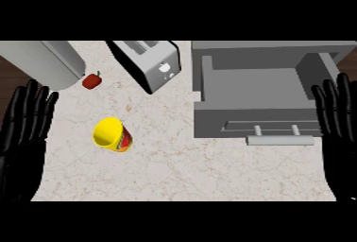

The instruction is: Pick up the cup, place it into the drawer and close the drawer

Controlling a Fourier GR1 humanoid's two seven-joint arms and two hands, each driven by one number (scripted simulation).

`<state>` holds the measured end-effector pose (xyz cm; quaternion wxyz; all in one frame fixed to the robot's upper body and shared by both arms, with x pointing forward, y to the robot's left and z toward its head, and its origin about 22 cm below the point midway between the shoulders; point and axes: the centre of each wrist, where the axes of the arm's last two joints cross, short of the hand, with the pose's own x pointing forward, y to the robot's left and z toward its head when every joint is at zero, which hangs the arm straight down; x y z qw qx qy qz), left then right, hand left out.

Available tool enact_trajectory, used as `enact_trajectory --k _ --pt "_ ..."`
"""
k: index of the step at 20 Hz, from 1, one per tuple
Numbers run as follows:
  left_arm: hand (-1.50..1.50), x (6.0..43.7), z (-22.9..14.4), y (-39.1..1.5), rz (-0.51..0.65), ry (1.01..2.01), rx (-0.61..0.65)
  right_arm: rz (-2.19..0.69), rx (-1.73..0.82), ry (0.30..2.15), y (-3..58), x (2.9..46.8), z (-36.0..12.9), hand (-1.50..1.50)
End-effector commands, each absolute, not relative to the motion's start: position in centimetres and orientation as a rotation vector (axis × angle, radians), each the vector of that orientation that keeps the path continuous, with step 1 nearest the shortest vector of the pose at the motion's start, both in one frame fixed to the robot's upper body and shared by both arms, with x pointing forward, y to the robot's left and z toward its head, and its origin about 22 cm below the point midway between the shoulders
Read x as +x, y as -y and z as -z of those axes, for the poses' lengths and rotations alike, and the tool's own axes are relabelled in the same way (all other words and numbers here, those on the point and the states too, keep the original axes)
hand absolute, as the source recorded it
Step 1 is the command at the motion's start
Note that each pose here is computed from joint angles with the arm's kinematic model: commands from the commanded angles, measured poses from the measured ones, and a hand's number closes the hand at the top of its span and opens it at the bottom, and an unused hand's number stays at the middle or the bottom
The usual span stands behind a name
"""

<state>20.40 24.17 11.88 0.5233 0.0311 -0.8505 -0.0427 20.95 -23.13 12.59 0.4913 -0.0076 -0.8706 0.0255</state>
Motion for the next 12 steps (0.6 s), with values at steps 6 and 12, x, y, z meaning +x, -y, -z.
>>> enact_trajectory --k 6,12 --pt "-1.5 22.7 -13.2 -23.1 0.584 2.04 -0.695 -0.137 0.029 2.14 22.4 21.4 -12.9 -1.5" --pt "-1.5 26.2 -9.6 -31.0 0.442 1.761 -0.828 -0.254 0.081 1.976 22.4 22.9 -12.8 -1.5"
